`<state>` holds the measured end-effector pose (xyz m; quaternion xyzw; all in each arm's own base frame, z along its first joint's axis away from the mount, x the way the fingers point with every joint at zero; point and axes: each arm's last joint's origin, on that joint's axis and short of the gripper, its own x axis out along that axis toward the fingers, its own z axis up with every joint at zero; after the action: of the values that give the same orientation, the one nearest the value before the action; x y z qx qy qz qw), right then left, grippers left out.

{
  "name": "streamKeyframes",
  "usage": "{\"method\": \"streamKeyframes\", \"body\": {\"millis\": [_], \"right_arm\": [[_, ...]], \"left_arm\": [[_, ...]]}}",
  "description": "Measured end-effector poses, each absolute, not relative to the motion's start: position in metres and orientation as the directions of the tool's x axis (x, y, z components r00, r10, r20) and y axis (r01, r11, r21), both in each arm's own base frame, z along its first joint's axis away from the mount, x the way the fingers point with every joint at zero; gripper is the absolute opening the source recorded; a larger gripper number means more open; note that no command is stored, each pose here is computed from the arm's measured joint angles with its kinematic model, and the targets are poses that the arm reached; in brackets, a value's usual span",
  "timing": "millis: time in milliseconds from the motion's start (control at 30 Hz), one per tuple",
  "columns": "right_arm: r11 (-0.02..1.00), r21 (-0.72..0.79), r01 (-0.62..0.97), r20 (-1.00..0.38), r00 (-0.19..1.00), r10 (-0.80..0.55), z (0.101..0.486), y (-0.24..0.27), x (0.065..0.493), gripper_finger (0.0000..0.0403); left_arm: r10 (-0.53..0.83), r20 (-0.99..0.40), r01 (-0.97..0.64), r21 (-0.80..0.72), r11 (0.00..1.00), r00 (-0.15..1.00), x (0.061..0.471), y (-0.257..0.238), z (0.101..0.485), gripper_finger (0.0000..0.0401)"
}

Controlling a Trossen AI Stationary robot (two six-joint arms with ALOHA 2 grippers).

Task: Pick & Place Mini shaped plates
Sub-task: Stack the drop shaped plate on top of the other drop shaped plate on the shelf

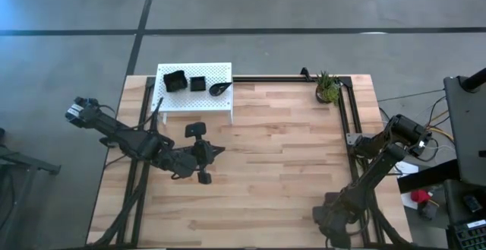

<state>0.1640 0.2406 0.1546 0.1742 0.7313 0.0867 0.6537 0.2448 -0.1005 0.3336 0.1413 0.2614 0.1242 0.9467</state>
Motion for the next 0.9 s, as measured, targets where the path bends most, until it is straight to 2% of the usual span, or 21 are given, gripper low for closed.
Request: {"method": "streamKeyframes", "body": {"millis": [133,333,467,567,700,900], "right_arm": [[0.910,0.376,0.172,-0.904,-0.145,0.401,0.155,0.241,0.162,0.0096],[0.890,0.329,0.315,-0.877,-0.247,0.412,0.158,0.238,0.156,0.0081],[0.864,0.317,0.392,-0.876,-0.227,0.425,0.168,0.235,0.154,0.0073],[0.828,0.312,0.467,-0.896,-0.146,0.420,0.179,0.231,0.154,0.0068],[0.696,0.222,0.683,-0.939,-0.044,0.342,0.187,0.222,0.152,0.0070],[0.486,0.089,0.870,-0.950,-0.072,0.303,0.186,0.219,0.146,0.0079]], "left_arm": [[0.309,-0.460,-0.161,0.333,0.929,0.832,0.245,-0.101,0.333,0.0000],[0.309,-0.460,-0.161,0.333,0.929,0.833,0.245,-0.101,0.334,0.0000],[0.309,-0.460,-0.161,0.332,0.929,0.833,0.245,-0.101,0.334,0.0000],[0.309,-0.460,-0.161,0.333,0.929,0.832,0.245,-0.101,0.333,0.0000],[0.309,-0.460,-0.161,0.333,0.929,0.832,0.245,-0.101,0.333,0.0000],[0.307,-0.462,-0.158,0.333,0.930,0.832,0.245,-0.101,0.333,0.0000]]}}
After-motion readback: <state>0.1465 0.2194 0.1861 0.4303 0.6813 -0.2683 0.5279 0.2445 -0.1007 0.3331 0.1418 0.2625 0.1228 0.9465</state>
